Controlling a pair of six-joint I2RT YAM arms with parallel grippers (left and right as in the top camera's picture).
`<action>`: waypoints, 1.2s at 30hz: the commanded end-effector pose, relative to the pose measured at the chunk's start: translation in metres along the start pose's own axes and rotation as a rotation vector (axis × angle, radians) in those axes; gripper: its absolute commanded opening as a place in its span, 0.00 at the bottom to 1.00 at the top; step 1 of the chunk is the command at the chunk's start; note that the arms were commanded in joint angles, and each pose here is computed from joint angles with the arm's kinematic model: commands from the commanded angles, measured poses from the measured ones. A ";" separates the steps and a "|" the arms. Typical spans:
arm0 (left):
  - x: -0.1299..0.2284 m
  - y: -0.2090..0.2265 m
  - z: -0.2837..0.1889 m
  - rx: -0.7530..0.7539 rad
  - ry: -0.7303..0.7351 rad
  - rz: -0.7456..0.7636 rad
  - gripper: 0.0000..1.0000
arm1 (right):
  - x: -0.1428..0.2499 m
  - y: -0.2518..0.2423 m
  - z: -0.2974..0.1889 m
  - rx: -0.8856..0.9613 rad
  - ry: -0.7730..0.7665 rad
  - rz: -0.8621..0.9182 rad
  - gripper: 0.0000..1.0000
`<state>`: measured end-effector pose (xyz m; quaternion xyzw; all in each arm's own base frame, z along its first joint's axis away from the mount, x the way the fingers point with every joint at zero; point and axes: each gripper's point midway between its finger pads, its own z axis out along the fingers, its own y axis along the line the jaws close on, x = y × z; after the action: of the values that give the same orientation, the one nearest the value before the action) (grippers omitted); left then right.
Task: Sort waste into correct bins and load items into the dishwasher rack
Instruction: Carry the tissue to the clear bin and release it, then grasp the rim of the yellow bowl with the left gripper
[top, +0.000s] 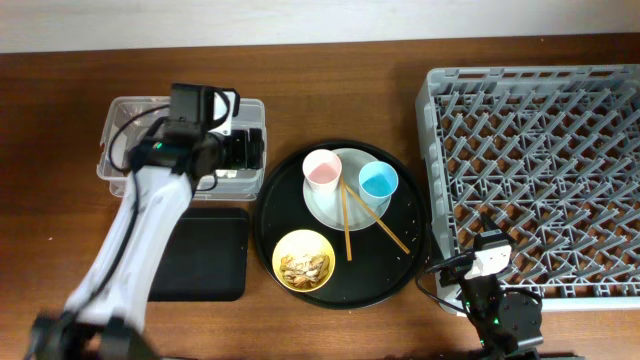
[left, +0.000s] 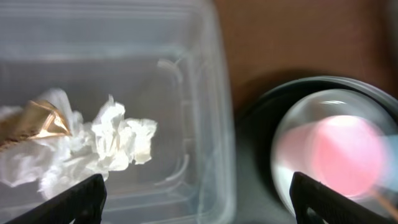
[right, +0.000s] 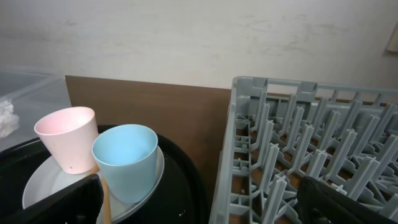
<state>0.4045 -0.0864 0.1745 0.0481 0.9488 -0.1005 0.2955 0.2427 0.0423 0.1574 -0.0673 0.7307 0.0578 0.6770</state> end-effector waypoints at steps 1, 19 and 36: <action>-0.005 -0.037 -0.061 0.110 -0.092 0.064 0.95 | 0.002 -0.003 0.000 0.014 0.003 -0.002 0.98; 0.116 -0.138 -0.038 0.224 0.344 0.259 0.99 | 0.002 -0.003 0.000 0.014 0.003 -0.002 0.98; 0.177 -0.170 -0.006 0.071 0.451 0.281 0.99 | 0.002 -0.003 0.000 0.014 0.003 -0.002 0.98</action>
<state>0.2296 -0.2469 0.1172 0.2270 0.9648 -0.0973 0.0907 0.2427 0.0423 0.1574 -0.0673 0.7307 0.0578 0.6770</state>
